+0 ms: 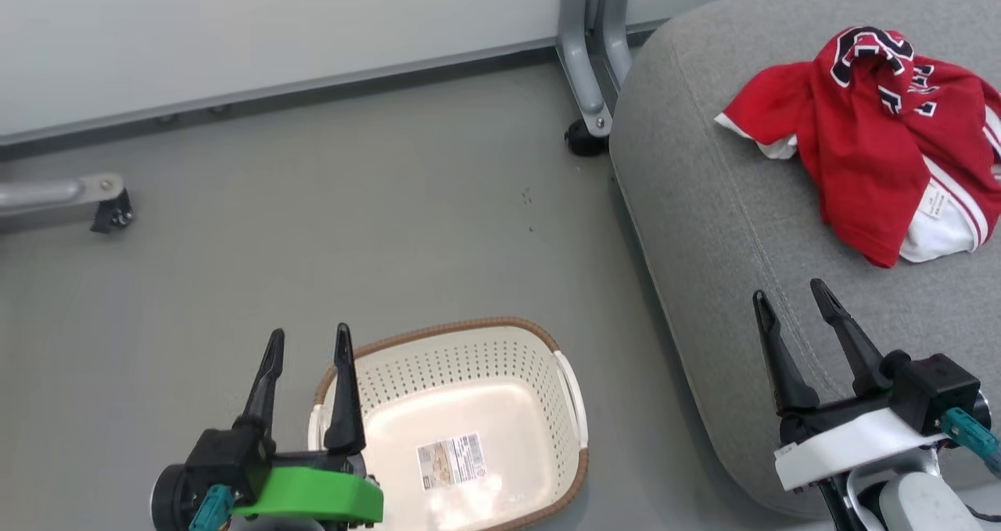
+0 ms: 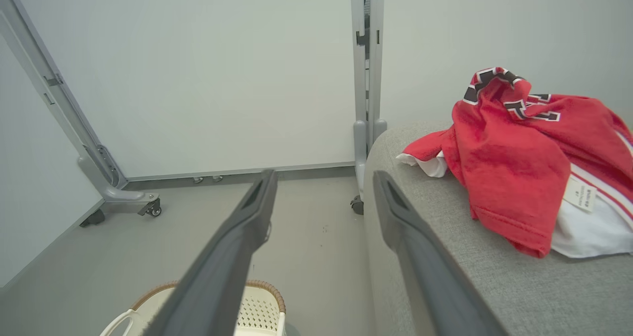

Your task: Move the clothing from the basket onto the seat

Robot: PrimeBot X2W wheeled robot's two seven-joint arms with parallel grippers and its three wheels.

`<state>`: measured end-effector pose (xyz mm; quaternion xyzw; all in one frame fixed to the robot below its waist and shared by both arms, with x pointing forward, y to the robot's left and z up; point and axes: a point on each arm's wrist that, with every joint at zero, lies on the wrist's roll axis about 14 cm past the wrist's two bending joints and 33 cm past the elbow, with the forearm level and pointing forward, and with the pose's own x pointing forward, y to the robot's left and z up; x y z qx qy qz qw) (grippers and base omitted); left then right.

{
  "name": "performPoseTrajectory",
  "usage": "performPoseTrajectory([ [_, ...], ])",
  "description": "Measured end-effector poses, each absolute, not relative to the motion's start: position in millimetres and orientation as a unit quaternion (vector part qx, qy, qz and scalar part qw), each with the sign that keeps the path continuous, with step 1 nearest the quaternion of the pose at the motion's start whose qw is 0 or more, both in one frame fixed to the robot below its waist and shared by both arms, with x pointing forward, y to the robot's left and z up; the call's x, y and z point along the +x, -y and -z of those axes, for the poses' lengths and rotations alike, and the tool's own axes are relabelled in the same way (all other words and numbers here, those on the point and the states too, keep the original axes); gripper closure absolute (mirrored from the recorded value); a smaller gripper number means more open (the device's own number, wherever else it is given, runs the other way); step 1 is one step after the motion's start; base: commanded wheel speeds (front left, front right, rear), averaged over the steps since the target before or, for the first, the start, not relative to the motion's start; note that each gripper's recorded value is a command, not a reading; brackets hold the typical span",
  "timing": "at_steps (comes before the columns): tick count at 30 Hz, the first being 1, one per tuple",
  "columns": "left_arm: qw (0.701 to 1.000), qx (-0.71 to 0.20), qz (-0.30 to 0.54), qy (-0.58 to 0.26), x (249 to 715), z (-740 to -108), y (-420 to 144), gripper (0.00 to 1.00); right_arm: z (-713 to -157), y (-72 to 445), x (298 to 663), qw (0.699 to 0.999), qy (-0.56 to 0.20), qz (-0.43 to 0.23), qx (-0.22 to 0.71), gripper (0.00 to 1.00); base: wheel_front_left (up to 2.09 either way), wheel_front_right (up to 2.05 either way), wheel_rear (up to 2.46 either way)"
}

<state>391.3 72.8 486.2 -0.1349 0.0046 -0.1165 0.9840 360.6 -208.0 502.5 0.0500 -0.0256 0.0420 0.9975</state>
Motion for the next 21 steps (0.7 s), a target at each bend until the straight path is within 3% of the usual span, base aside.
performPoseTrajectory([
  [7, 0.986, -0.117, 0.11, 0.05, 361, -521, -87, 0.0, -532, 192, 340, 0.994, 0.076, -0.057, 0.055, 0.0, 0.0, 0.0, 0.0],
  [21, 0.992, -0.097, 0.052, 0.055, 318, -520, -122, 0.0, -548, 174, 323, 0.99, 0.103, -0.083, 0.052, 0.0, 0.0, 0.0, 0.0],
])
